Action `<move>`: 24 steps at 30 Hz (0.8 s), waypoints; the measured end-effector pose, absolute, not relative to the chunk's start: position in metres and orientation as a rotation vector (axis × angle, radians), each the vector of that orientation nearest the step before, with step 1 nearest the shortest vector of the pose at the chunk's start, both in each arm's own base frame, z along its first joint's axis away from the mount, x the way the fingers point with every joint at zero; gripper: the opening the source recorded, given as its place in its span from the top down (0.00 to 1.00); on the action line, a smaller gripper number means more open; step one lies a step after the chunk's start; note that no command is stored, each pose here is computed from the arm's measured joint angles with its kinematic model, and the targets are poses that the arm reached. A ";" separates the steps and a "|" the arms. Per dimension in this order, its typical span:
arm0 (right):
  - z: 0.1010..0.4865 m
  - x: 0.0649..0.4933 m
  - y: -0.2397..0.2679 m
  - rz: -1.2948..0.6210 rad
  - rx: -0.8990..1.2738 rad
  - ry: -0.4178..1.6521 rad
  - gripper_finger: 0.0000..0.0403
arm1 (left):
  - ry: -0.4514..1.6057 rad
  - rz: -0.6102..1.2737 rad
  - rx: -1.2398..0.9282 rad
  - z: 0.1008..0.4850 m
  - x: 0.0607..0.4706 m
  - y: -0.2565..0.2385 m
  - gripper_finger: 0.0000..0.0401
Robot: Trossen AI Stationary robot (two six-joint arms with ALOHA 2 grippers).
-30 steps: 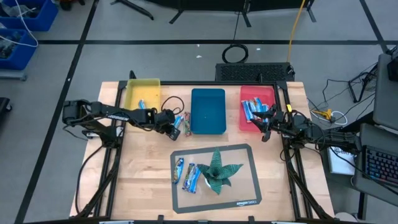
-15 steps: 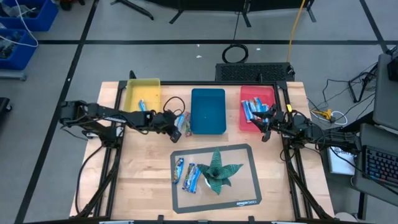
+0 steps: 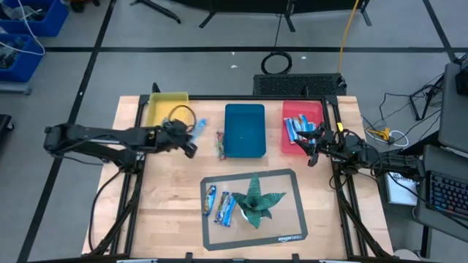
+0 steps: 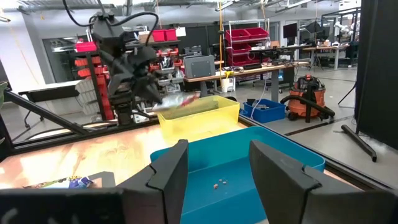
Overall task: Pick and place Granola Bars by type
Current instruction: Put the red granola bar into the yellow bin
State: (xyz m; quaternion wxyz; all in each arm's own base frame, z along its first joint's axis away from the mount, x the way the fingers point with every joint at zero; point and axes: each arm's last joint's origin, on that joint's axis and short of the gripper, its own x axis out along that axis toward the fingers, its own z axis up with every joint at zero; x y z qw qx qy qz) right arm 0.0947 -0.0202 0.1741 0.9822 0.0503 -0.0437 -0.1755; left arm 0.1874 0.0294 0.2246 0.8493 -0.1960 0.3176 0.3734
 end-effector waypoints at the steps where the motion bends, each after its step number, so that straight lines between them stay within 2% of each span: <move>1: 0.174 0.095 -0.020 -0.353 0.101 -0.088 0.60 | 0.658 0.842 -0.404 0.228 0.179 0.031 1.00; 7: 0.174 0.095 -0.020 -0.353 0.101 -0.088 0.60 | 0.596 1.089 -0.453 0.238 0.142 0.044 1.00; 11: 0.174 0.095 -0.020 -0.353 0.101 -0.088 0.60 | 0.656 1.238 -0.550 0.233 0.126 0.057 1.00; 18: 0.174 0.095 -0.020 -0.353 0.101 -0.088 0.60 | 0.794 1.372 -0.644 0.212 0.116 0.080 0.99; 24: 0.174 0.095 -0.020 -0.353 0.101 -0.088 0.60 | 0.892 1.390 -0.721 0.194 0.112 0.088 0.98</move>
